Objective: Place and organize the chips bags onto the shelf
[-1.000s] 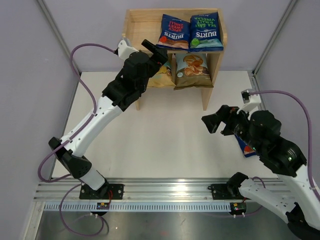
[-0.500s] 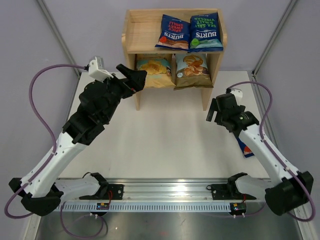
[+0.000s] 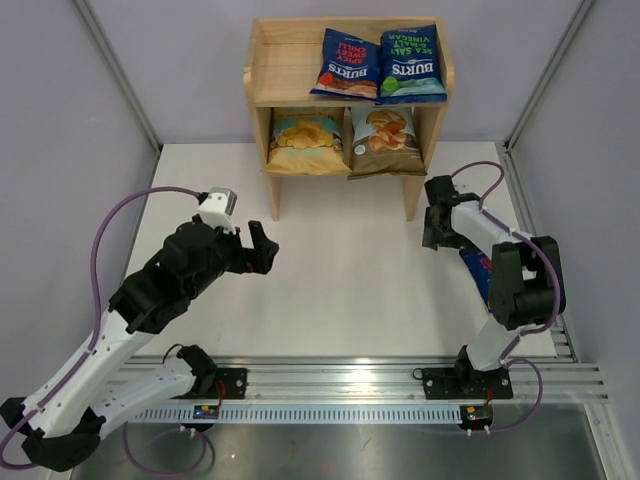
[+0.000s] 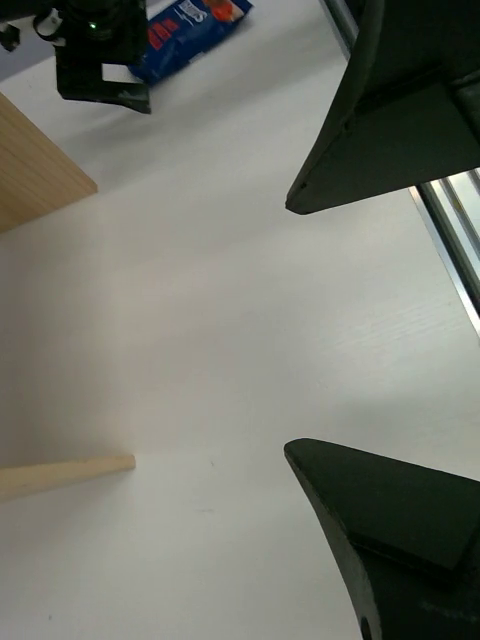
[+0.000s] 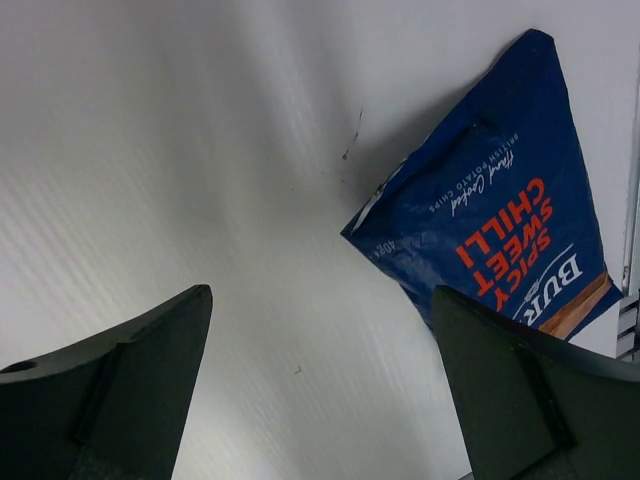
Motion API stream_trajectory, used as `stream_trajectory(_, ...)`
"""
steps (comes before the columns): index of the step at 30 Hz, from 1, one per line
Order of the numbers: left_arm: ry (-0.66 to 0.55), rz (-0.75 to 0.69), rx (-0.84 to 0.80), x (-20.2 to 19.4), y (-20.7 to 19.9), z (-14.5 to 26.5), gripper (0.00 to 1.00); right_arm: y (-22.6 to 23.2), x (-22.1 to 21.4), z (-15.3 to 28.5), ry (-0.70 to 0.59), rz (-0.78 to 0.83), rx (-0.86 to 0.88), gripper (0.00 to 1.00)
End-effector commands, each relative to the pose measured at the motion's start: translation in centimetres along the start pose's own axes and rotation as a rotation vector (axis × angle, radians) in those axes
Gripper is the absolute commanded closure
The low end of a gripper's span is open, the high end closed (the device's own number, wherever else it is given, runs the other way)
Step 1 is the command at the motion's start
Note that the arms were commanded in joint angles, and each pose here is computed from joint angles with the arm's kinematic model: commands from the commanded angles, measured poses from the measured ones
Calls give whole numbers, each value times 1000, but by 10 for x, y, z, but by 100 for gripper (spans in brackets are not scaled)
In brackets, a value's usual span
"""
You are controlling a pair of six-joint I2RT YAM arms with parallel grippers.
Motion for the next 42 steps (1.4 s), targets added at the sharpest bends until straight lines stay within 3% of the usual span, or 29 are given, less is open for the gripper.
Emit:
stream_trajectory(1,39,-113,-10,-16,13,20,1,-5,20,-9,-38,28,-56,2)
stream_trajectory(7,54,-172,-16,-44,26,27,1,-12,13,-40,-15,86,-205,4)
stream_trajectory(13,45,-144,-20,-59,28,22,1,-18,6,-62,26,108,-266,10)
stream_trajectory(18,3,-135,-24,-58,30,30,1,-26,-3,-71,77,122,-291,33)
stream_trajectory(24,-14,-132,-24,-57,30,33,1,-24,-4,-69,96,105,-269,53)
stream_trajectory(25,-13,-133,-24,-57,30,32,1,-24,-6,-69,107,107,-267,62)
stream_trajectory(31,-1,-136,-14,-58,31,30,1,-26,1,-54,75,50,-243,90)
stream_trajectory(35,9,-140,0,-58,32,28,1,-30,3,-37,32,-13,-209,100)
stream_trajectory(42,16,-149,24,-55,33,26,1,-30,10,20,-87,-111,-37,100)
Point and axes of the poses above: each gripper's point midway between its finger pads, its own z axis back along the fingers, its own y axis along the line the jaws close on, x = y × z, the point moved 6 cm from there along z, back along the fingers, and after that the axes turned 5 degrees about -z, right-handed, at the moved point
